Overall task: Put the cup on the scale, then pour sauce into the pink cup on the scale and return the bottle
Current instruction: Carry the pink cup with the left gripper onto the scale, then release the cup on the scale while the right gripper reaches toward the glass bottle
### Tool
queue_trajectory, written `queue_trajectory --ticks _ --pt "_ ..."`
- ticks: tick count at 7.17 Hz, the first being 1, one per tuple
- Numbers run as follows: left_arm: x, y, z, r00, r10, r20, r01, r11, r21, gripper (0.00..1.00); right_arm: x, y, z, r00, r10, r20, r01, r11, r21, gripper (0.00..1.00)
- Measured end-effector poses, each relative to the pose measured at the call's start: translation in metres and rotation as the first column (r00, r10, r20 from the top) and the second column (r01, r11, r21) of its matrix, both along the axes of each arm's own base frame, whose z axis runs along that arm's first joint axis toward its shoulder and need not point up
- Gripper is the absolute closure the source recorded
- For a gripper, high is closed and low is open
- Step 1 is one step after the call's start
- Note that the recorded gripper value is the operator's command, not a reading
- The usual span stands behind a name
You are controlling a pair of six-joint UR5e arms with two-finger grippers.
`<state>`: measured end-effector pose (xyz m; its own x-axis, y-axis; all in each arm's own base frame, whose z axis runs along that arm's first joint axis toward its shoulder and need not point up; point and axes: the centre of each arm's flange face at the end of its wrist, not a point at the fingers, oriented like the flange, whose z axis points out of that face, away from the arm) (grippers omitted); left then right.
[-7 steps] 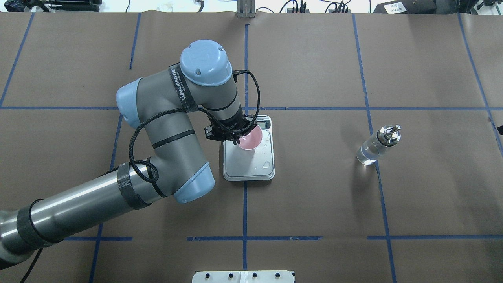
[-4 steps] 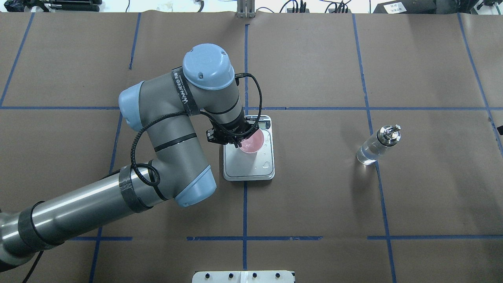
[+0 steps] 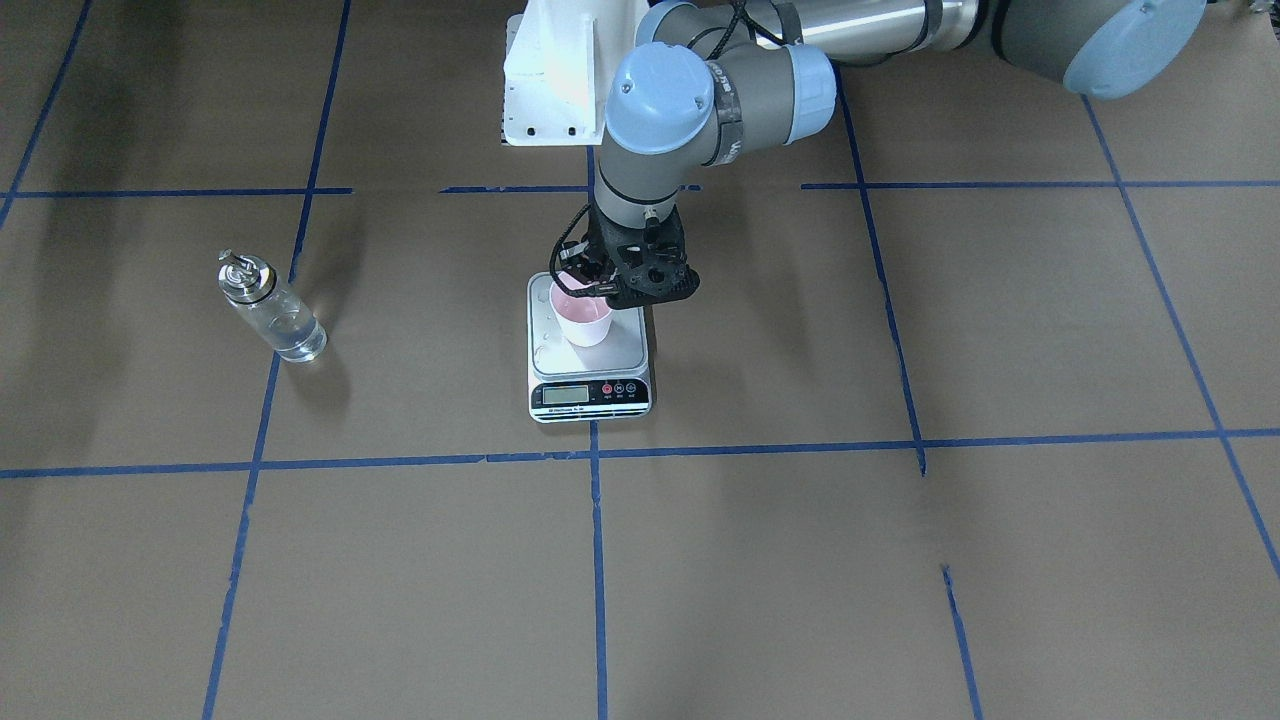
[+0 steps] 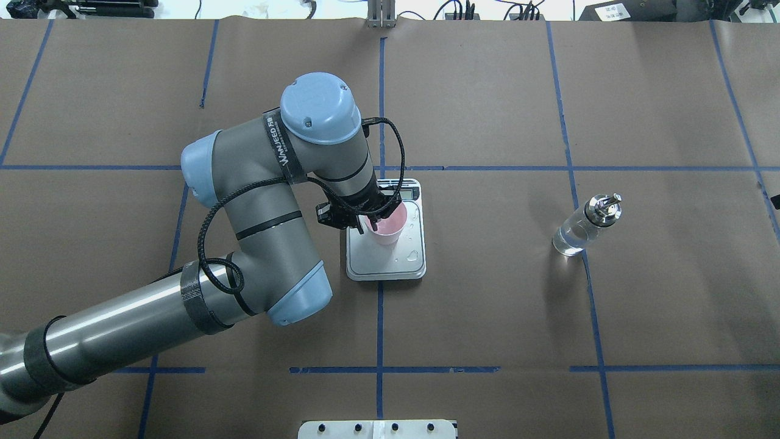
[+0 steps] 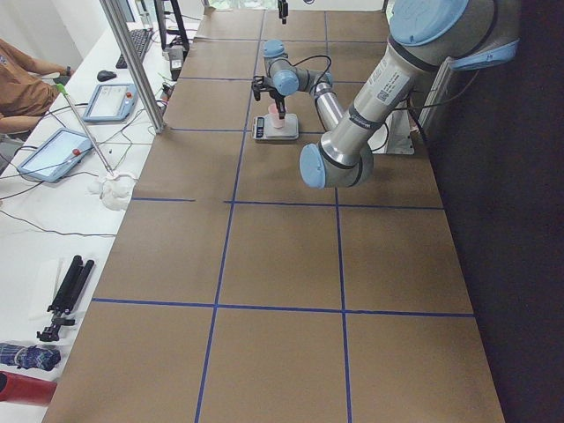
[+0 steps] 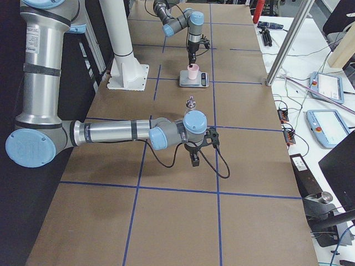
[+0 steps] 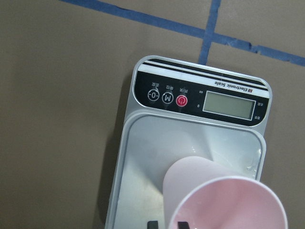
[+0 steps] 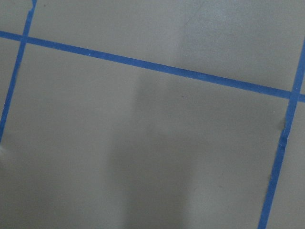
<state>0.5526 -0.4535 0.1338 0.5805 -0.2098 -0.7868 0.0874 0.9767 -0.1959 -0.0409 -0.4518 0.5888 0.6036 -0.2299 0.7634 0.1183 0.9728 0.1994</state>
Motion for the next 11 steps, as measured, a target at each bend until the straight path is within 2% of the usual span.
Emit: queue_trajectory --ticks 1,3,4,5,6,8,10,11 --pt "-0.018 0.010 -0.013 0.999 0.005 -0.041 -0.004 1.000 0.019 0.47 -0.004 0.000 -0.002 1.000 -0.008 0.013 0.008 1.000 -0.004 0.00" --pt "-0.060 0.033 -0.025 0.993 0.012 -0.115 -0.006 0.998 0.056 0.47 -0.040 0.006 -0.024 0.994 -0.077 0.078 0.077 0.997 -0.003 0.00" --pt "-0.069 0.038 -0.026 0.991 0.012 -0.131 -0.004 0.998 0.066 0.47 -0.072 0.012 -0.052 0.990 -0.101 0.102 0.100 0.995 0.014 0.00" --pt "-0.072 0.039 -0.027 0.990 0.011 -0.141 -0.001 0.997 0.074 0.47 -0.111 0.024 -0.081 0.990 -0.090 0.109 0.086 0.996 0.038 0.00" --pt "-0.075 0.036 -0.024 0.990 0.006 -0.143 0.005 0.997 0.079 0.47 -0.161 0.045 -0.106 0.992 -0.048 0.119 0.040 0.997 0.065 0.00" --pt "-0.082 0.025 -0.016 0.991 -0.014 -0.132 0.024 0.997 0.076 0.47 -0.233 0.089 -0.138 0.981 0.072 0.180 -0.084 0.995 0.059 0.00" --pt "-0.088 0.016 -0.009 0.992 -0.044 -0.118 0.054 0.995 0.081 0.47 -0.277 0.136 -0.157 0.964 0.195 0.183 -0.213 0.974 0.084 0.00" --pt "-0.095 0.010 -0.001 0.993 -0.061 -0.104 0.071 0.993 0.097 0.47 -0.291 0.156 -0.161 0.946 0.269 0.183 -0.287 0.955 0.079 0.00"
